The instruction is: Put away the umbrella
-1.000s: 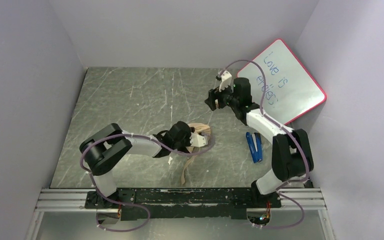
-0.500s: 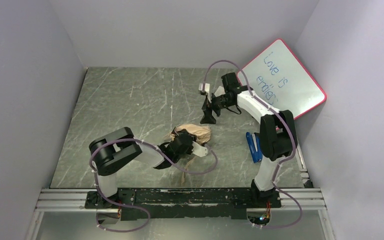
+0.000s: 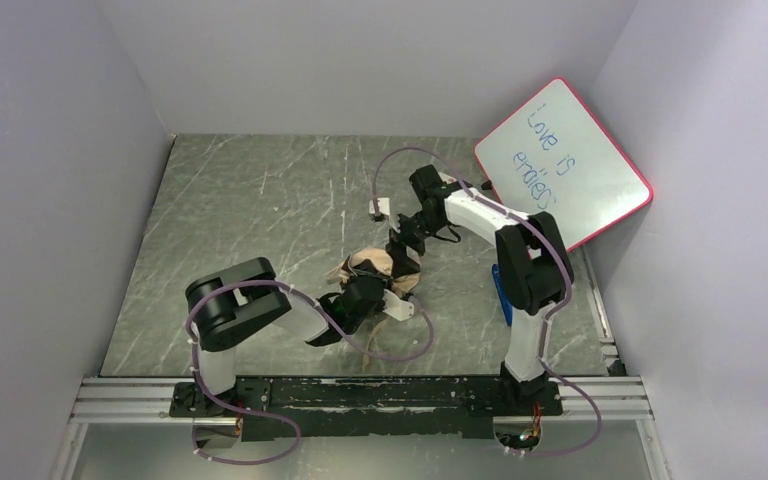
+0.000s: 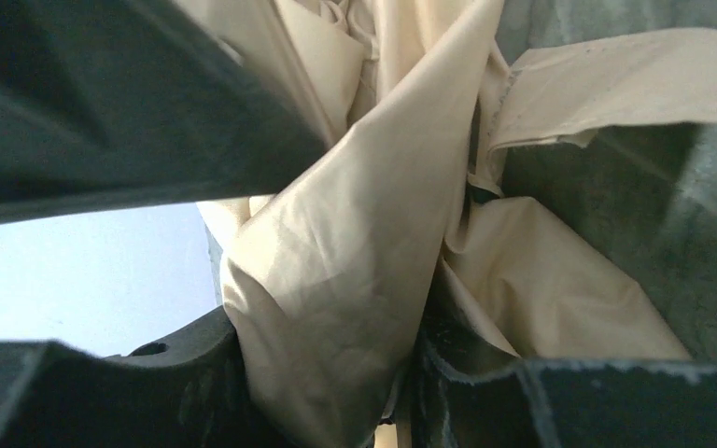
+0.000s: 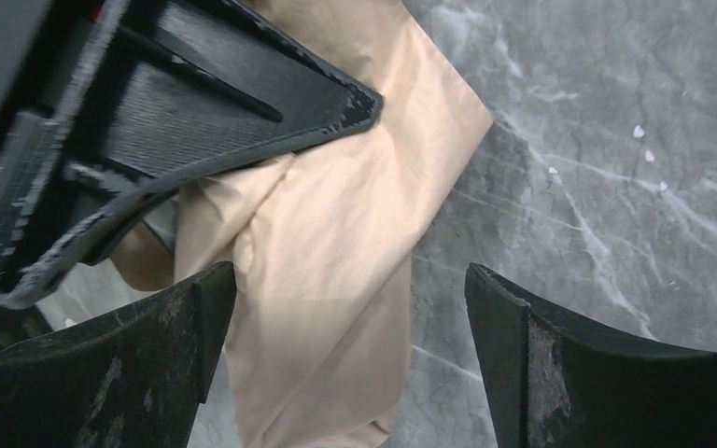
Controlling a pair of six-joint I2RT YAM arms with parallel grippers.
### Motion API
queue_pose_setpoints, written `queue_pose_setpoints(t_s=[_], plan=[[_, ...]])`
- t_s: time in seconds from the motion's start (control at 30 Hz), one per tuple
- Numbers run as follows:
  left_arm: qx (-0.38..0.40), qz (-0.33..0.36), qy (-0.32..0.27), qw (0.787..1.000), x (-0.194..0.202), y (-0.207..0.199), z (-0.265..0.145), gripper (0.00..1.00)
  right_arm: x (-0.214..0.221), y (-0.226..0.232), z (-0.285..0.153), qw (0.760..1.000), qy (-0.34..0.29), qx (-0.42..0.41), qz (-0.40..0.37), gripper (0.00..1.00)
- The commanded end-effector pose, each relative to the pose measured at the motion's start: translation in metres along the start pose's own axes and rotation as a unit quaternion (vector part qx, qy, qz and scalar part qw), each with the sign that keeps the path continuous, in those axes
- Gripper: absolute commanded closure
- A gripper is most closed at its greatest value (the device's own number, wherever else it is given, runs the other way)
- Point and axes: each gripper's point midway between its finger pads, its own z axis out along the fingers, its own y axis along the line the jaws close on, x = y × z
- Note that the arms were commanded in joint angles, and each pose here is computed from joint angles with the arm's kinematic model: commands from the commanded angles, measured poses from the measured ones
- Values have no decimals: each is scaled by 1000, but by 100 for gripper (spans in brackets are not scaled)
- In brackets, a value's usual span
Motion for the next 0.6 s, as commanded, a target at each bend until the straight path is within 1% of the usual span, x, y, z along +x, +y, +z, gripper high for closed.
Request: queue_pose_setpoints(t_s=[0.0, 0.17, 0.23, 0.3, 0.33, 0.4, 0.43, 0.57], plan=[[74, 83, 64, 992, 43, -48, -12, 95, 22, -10, 6, 998, 60, 23, 1, 4], [58, 73, 56, 994, 37, -41, -11, 95, 48, -9, 14, 994, 103, 28, 11, 6], [50, 67, 52, 995, 35, -37, -12, 95, 54, -11, 16, 993, 110, 37, 12, 13], [37, 58, 47, 997, 31, -30, -13, 88, 58, -11, 18, 993, 113, 39, 16, 22], [31, 54, 44, 997, 30, -27, -14, 83, 61, -13, 18, 992, 118, 44, 18, 30], [16, 40, 37, 998, 25, -18, -16, 68, 65, -20, 19, 990, 126, 62, 23, 44], [8, 33, 32, 999, 23, -12, -17, 61, 68, -22, 19, 989, 130, 71, 25, 50], [-18, 8, 18, 1000, 14, 10, -26, 44, 75, -25, 21, 987, 136, 80, 26, 67]])
